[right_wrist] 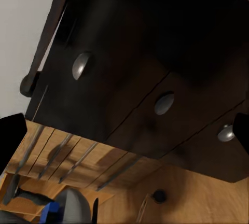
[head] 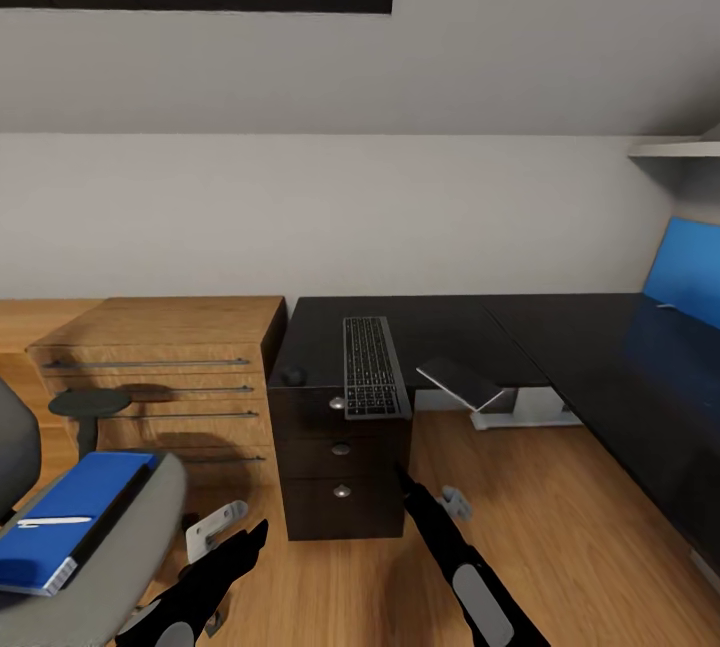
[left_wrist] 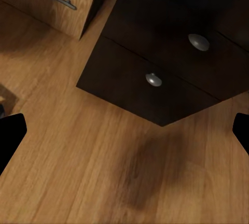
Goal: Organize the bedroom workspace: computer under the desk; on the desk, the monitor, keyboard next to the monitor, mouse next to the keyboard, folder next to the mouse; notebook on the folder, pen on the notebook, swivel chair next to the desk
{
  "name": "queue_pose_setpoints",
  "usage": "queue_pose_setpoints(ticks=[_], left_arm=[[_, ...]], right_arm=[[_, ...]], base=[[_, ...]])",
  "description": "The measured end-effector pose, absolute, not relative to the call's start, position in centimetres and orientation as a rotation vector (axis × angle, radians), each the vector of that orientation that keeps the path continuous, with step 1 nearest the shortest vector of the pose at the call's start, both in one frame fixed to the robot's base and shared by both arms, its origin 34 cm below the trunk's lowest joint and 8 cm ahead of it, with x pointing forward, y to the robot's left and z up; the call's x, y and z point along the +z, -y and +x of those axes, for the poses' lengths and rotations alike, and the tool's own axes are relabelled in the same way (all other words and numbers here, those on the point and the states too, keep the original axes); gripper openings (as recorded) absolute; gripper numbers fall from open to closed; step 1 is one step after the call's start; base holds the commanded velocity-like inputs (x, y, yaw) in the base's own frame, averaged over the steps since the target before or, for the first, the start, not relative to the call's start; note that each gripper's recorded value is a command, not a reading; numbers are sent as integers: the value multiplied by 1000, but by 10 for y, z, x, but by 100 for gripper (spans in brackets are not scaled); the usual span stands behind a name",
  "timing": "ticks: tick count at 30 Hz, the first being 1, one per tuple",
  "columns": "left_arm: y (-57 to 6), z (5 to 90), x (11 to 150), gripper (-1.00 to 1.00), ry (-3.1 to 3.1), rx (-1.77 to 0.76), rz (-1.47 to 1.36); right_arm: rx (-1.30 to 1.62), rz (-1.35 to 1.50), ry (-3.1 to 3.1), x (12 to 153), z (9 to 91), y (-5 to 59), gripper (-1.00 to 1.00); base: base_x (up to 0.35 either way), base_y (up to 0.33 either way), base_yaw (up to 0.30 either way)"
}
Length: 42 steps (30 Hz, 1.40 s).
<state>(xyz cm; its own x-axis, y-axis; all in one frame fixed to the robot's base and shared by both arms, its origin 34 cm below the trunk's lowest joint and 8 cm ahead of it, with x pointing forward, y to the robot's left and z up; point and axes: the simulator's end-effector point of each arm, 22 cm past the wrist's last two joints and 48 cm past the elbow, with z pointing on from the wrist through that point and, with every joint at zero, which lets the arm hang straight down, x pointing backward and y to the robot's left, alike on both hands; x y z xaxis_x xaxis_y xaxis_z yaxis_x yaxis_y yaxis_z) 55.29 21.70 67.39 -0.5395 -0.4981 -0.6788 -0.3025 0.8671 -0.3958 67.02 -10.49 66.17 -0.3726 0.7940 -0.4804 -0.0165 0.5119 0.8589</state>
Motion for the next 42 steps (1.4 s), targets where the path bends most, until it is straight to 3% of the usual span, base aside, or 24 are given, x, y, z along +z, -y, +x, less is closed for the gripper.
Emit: queue_pose_setpoints(ticks=[42], left_arm=[[-212, 555, 699, 100, -2187, -294, -562]], right_arm=[[1059, 651, -1711, 699, 673, 95, 100]], base=[[13, 6, 0]])
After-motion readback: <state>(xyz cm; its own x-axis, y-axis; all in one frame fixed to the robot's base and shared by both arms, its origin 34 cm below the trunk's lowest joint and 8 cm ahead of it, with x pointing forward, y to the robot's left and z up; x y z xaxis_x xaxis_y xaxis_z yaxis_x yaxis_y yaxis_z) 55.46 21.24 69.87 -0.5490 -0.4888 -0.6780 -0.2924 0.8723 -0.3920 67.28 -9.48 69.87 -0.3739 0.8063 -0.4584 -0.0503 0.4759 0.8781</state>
